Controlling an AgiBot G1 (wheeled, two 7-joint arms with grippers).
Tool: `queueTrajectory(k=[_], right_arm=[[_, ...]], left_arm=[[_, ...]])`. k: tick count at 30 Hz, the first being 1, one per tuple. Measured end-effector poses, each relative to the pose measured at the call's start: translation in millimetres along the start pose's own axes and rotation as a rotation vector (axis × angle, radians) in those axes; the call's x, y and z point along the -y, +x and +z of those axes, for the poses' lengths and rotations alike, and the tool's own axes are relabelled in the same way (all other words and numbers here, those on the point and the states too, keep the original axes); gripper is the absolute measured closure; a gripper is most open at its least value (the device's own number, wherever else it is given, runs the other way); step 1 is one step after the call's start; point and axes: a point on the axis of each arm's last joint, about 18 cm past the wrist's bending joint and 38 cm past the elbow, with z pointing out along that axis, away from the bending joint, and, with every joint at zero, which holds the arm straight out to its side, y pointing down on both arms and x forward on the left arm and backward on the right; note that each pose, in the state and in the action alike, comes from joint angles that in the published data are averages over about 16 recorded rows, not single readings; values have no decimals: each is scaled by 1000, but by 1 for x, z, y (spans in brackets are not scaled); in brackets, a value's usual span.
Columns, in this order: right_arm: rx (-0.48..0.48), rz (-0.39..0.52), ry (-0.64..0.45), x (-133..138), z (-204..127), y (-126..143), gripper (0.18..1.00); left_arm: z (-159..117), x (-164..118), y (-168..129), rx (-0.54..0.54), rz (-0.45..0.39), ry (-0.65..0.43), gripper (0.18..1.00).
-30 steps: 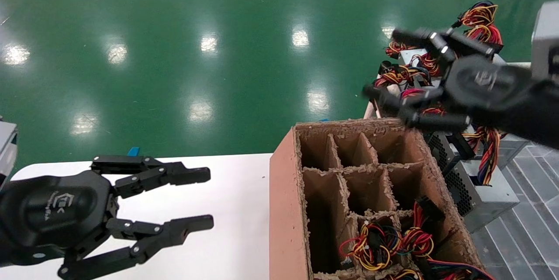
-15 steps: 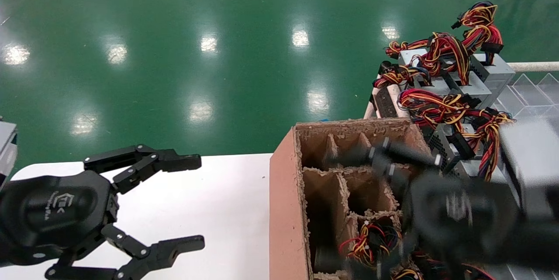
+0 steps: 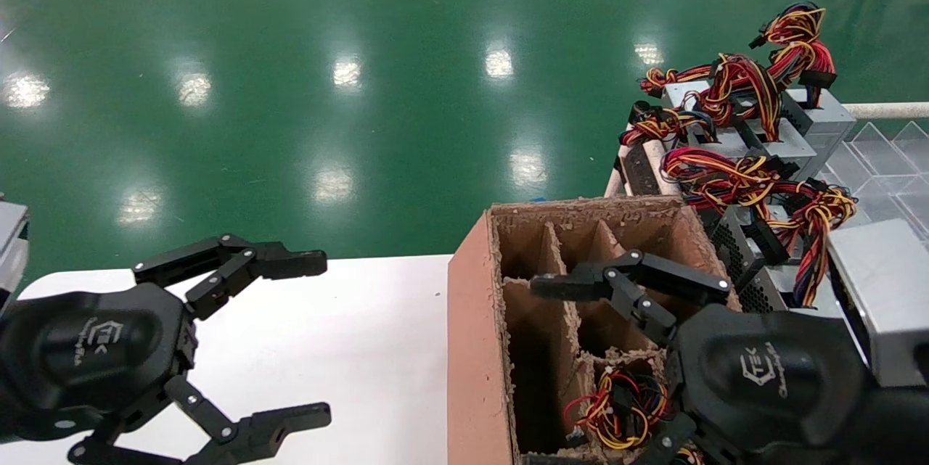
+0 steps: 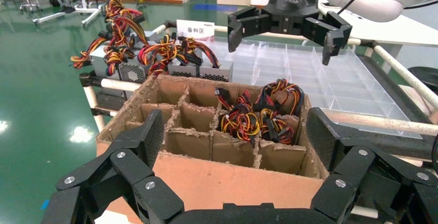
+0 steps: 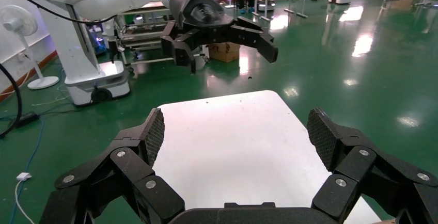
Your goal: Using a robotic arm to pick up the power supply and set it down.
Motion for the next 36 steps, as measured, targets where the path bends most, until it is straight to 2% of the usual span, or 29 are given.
queueTrajectory(k=[10,36], right_arm=[[-18,-6,2,1,-2,5,179],[-31,-11,3,1,-3,8,179]], left_arm=[[0,0,0,0,0,0,184],[0,0,0,0,0,0,184]])
